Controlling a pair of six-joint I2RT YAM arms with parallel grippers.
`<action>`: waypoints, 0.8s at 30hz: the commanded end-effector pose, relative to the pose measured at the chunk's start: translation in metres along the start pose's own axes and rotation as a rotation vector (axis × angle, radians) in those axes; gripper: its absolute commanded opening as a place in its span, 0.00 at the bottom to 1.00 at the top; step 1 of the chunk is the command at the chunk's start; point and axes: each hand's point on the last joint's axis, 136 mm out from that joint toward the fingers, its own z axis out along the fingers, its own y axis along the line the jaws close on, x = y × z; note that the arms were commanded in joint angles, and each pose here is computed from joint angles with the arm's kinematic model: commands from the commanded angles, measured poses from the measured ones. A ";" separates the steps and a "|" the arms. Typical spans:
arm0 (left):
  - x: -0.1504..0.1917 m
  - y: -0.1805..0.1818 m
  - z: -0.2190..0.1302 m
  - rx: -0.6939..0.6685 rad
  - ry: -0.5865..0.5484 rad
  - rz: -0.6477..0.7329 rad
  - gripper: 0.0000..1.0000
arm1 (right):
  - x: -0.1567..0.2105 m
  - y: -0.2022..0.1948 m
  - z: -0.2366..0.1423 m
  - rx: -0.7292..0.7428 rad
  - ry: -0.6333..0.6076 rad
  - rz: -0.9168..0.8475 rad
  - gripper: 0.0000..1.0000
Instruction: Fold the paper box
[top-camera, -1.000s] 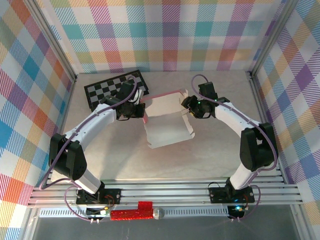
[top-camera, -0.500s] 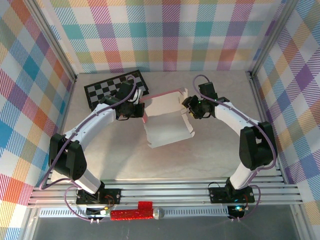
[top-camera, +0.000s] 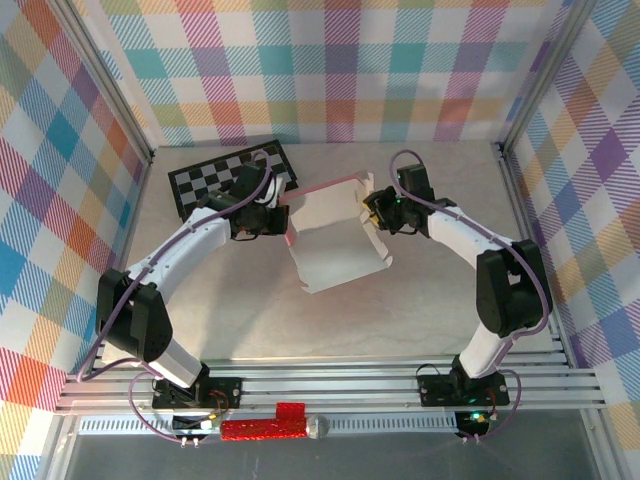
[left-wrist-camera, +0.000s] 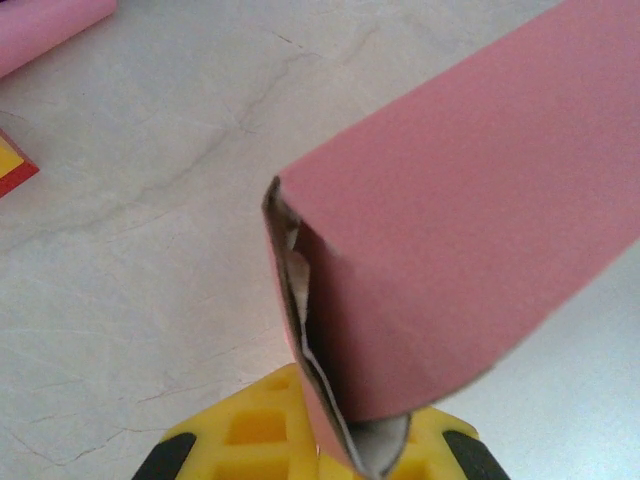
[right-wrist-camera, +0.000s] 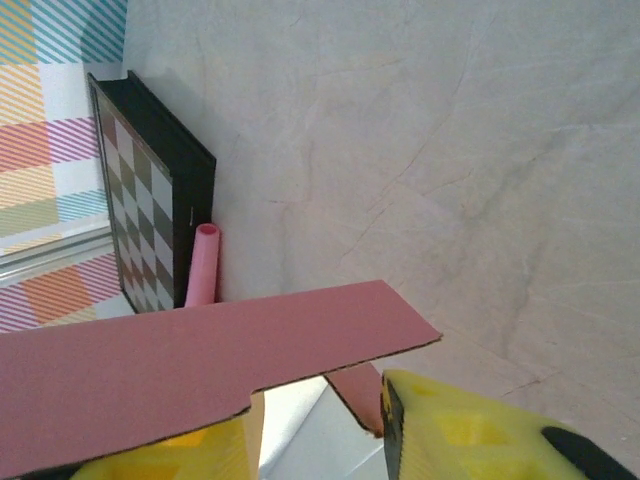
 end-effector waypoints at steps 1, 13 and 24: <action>-0.003 0.000 -0.012 0.018 -0.021 -0.016 0.00 | 0.002 0.007 0.003 -0.052 0.030 0.071 0.34; -0.007 -0.001 -0.006 0.027 -0.034 -0.044 0.00 | 0.025 0.024 -0.007 -0.115 0.088 0.066 0.21; -0.016 0.000 -0.008 0.046 -0.043 -0.068 0.00 | 0.039 0.074 -0.056 -0.192 0.194 -0.363 0.42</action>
